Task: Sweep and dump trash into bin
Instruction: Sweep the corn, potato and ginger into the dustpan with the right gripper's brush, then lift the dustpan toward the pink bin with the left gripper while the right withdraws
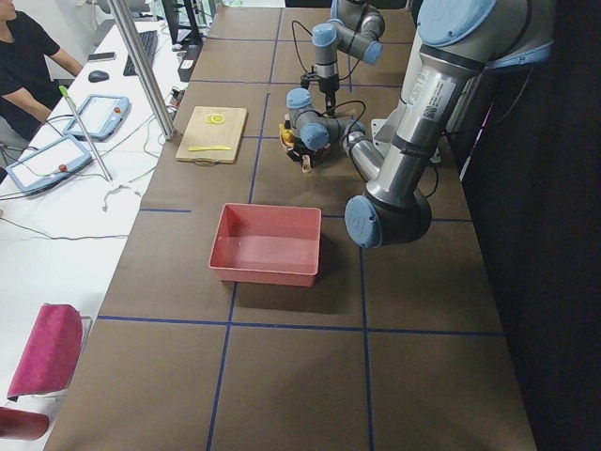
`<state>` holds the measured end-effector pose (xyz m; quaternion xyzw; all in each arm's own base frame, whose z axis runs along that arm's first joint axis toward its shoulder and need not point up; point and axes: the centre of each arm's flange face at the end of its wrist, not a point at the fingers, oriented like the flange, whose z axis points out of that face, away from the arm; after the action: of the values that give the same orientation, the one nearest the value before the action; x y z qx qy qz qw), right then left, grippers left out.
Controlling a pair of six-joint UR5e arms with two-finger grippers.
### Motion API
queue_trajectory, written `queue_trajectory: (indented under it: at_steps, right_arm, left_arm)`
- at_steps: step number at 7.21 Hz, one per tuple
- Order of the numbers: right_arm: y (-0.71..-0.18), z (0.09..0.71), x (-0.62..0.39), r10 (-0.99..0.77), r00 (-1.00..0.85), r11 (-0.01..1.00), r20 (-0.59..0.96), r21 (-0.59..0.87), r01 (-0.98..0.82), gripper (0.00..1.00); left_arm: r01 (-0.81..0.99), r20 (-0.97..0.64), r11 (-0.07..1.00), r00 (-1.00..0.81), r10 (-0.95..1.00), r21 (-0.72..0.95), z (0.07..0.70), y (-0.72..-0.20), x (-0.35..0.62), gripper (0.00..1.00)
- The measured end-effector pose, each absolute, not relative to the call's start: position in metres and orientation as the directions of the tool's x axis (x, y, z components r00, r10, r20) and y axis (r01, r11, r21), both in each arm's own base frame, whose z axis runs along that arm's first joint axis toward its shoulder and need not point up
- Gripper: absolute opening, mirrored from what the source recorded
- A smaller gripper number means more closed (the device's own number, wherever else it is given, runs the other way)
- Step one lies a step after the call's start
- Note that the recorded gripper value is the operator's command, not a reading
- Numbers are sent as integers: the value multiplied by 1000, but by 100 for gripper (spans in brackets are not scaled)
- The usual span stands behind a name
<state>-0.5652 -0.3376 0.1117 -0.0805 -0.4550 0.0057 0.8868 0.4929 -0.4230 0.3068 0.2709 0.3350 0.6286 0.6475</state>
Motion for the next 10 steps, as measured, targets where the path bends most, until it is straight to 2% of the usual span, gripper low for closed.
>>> queue_trajectory:
  at_steps: [5, 10]
  right_arm:
    - [-347, 120, -490, 104, 526, 987, 844, -152, 48, 0]
    - [-372, 151, -430, 151, 583, 985, 799, -174, -17, 0]
  left_arm:
    - [-578, -161, 104, -48, 986, 809, 302, -425, 485, 0]
    - [-424, -171, 148, -17, 985, 894, 324, -451, 452, 0]
